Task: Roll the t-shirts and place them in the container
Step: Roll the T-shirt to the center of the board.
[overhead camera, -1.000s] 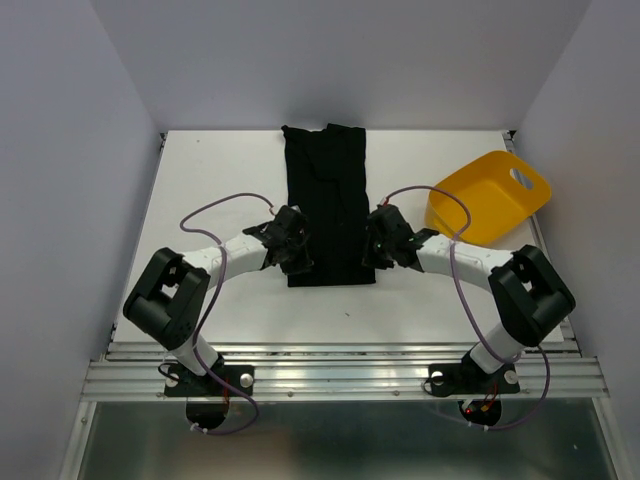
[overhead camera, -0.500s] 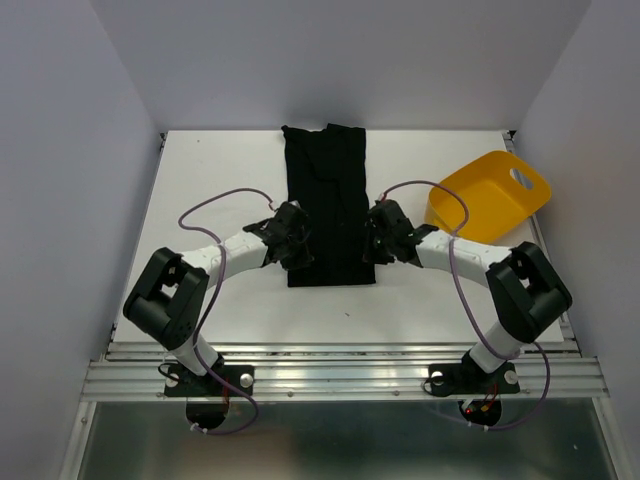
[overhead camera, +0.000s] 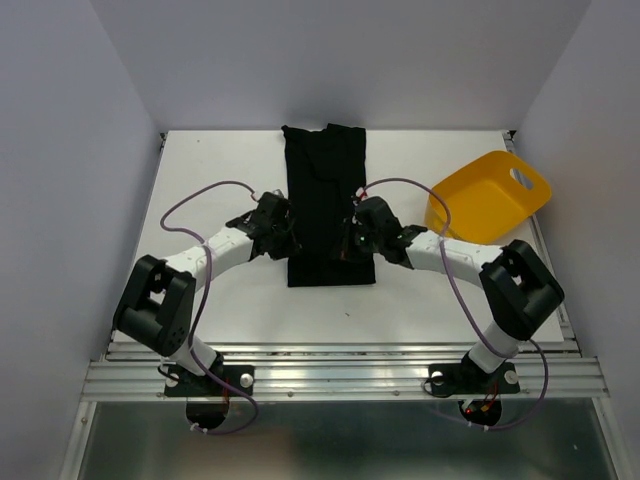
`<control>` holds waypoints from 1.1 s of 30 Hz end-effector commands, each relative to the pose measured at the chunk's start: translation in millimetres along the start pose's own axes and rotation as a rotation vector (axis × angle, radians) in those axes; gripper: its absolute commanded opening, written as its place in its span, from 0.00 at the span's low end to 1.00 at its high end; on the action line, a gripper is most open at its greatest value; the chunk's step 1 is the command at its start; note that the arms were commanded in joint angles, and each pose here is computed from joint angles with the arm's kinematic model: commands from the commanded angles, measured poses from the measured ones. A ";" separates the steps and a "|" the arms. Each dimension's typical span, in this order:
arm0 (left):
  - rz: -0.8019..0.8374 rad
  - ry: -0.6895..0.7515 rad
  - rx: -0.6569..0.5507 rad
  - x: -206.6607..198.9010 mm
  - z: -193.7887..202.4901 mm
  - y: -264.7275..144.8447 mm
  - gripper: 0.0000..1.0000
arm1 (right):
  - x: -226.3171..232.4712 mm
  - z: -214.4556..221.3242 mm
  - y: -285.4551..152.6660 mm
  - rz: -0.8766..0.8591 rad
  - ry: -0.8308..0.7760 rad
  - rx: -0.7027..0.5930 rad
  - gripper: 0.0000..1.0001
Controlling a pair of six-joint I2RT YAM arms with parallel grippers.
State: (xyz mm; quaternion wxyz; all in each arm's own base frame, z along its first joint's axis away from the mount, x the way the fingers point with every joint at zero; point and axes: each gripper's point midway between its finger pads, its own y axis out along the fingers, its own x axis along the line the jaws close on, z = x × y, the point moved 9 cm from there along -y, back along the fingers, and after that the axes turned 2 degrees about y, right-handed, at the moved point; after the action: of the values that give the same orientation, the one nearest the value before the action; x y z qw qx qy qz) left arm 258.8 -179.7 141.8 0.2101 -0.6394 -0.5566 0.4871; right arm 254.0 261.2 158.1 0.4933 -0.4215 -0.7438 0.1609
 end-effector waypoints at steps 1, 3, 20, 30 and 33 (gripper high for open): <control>-0.001 0.005 0.021 10.4 4.1 8.2 0.00 | 14.4 5.4 15.6 -0.180 0.049 0.028 0.01; -0.010 -0.001 0.043 15.6 7.9 16.3 0.00 | 9.5 12.8 24.8 -0.188 0.080 0.067 0.01; -0.055 -0.007 0.000 24.6 1.1 4.9 0.00 | -16.2 17.3 29.9 -0.095 0.096 0.020 0.01; 0.076 0.023 -0.079 0.0 -6.2 -49.8 0.00 | 4.7 15.0 -7.1 -0.226 0.097 0.015 0.01; 0.153 0.030 -0.016 -7.5 11.3 -45.9 0.00 | -3.1 23.6 -2.7 -0.257 0.136 0.043 0.01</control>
State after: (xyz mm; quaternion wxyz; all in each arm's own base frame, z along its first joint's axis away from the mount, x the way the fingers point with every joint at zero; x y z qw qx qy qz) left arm 242.0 -164.1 181.5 0.1615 -0.6711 -0.5511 0.4688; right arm 240.1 264.7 162.8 0.5400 -0.3462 -0.7627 0.0826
